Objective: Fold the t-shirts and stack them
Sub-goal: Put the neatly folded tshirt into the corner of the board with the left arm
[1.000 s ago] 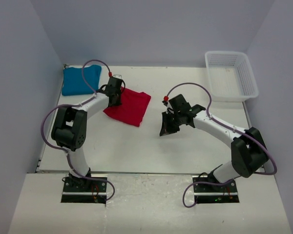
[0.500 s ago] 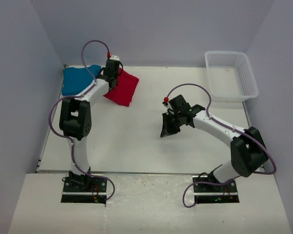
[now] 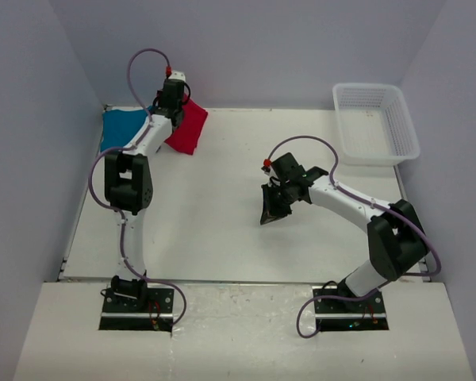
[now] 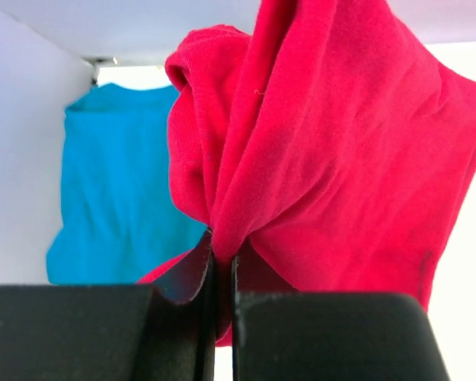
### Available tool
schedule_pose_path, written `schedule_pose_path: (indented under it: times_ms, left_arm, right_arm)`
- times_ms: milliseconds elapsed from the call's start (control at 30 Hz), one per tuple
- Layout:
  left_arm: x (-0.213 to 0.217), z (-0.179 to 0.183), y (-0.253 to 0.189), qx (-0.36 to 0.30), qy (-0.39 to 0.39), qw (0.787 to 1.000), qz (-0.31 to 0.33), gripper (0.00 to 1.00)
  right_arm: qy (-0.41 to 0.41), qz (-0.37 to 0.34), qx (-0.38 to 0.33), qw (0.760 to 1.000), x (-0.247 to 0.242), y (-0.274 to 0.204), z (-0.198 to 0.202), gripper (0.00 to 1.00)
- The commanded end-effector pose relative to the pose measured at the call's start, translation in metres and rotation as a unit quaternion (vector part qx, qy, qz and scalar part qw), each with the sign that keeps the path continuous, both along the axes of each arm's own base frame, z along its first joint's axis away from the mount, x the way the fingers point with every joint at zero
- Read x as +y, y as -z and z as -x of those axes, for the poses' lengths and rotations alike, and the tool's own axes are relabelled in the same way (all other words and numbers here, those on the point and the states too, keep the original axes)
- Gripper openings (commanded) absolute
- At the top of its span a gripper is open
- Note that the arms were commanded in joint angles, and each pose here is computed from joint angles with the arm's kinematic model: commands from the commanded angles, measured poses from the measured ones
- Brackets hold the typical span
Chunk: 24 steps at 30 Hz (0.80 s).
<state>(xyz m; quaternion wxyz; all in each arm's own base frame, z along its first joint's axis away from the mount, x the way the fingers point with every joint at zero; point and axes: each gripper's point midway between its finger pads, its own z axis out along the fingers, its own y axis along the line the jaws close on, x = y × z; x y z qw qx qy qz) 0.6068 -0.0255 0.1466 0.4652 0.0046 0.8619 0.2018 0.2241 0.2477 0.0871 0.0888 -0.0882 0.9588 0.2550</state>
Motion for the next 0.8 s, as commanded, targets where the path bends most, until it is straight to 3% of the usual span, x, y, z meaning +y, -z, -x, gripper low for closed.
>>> schedule_pose_path:
  times_ms: [0,767]
  left_arm:
    - [0.017,-0.018,-0.045,-0.049,-0.012,0.998,-0.023,0.0]
    - [0.062,-0.009,-0.099,-0.08,-0.054,0.994,-0.052,0.0]
  right_arm:
    - [-0.004,0.009,-0.002,1.0,0.002,0.001,-0.005,0.0]
    - [-0.003,0.011,0.01,1.0,0.0,0.015,0.0,0.0]
